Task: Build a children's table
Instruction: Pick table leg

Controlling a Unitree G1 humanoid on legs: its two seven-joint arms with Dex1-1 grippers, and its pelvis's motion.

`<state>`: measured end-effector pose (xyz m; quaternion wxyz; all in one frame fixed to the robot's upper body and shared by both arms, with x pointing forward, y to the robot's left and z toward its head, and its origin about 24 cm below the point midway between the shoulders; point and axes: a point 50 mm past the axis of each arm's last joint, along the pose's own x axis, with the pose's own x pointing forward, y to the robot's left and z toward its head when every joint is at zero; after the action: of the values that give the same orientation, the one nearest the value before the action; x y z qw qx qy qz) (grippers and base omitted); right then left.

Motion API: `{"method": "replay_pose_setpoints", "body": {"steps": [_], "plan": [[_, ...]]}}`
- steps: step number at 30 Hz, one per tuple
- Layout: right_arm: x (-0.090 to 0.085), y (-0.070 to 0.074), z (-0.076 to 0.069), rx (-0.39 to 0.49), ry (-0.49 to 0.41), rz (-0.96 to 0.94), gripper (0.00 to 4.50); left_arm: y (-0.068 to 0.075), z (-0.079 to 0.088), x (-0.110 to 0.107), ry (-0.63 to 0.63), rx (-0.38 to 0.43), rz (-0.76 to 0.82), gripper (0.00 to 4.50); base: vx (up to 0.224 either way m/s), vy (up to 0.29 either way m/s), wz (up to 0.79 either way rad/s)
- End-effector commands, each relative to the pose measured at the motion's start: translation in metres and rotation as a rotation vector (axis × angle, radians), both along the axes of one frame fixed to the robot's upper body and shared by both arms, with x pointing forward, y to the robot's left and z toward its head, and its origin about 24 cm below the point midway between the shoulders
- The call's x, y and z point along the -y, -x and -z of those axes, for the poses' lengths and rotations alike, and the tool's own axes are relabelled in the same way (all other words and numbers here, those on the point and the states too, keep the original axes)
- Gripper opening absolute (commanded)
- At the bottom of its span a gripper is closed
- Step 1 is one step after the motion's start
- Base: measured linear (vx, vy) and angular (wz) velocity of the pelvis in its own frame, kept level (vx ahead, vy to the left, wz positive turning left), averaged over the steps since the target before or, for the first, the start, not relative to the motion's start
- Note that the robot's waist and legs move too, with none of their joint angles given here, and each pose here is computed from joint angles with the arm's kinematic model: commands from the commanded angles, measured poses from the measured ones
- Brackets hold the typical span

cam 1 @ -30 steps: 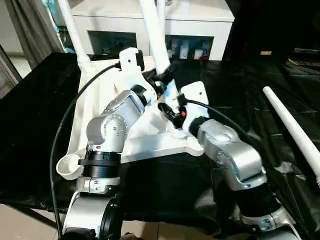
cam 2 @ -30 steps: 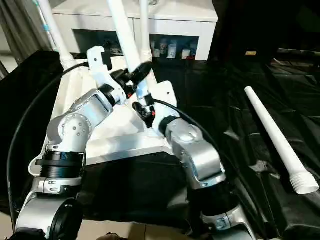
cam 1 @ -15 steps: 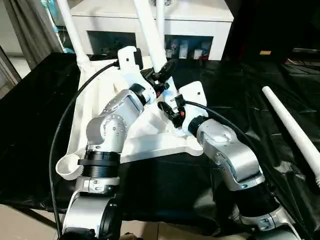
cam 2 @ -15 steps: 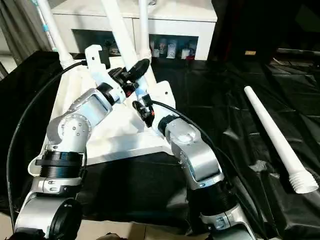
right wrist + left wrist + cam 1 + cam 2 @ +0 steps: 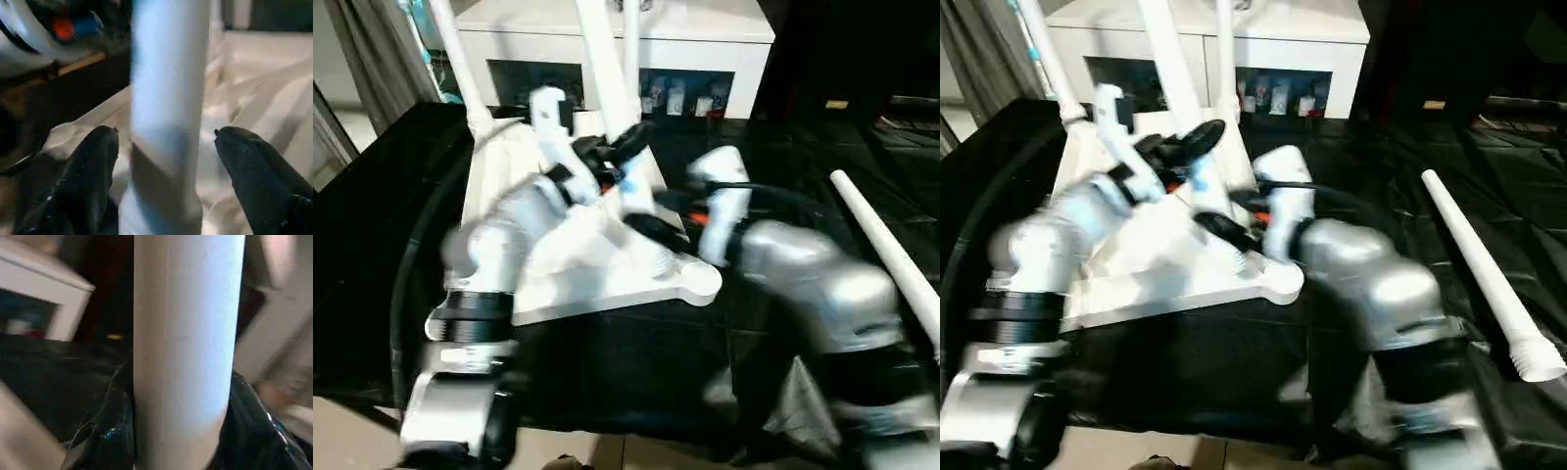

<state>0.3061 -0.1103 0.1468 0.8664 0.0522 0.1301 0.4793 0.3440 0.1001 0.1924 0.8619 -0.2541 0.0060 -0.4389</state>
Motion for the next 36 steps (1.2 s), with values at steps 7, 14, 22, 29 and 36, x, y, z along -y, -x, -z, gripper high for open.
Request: {"method": "replay_pose_setpoints", "body": {"steps": [7, 14, 22, 29, 36], "plan": [[0.007, -0.002, -0.019, -0.074, -0.054, -0.076, 3.62, 0.008, -0.025, 0.002, 0.05, 0.061, 0.156, 1.83, 0.0, 0.0, 0.0], [0.002, 0.0, -0.017, -0.127, -0.034, -0.123, 3.62, 0.017, -0.022, 0.011, -0.07, 0.158, 0.259, 1.83, 0.0, 0.0, 0.0], [0.002, 0.0, -0.017, -0.143, -0.031, -0.139, 3.62, 0.02, -0.023, 0.014, -0.093, 0.192, 0.289, 1.83, 0.0, 0.0, 0.0], [0.0, 0.001, -0.014, -0.16, -0.023, -0.178, 3.43, 0.025, -0.024, 0.015, -0.082, 0.229, 0.334, 1.83, 0.0, 0.0, 0.0], [-0.003, 0.005, -0.014, -0.173, -0.023, -0.237, 2.83, 0.028, -0.024, 0.016, -0.086, 0.26, 0.372, 1.83, 0.0, 0.0, 0.0]]}}
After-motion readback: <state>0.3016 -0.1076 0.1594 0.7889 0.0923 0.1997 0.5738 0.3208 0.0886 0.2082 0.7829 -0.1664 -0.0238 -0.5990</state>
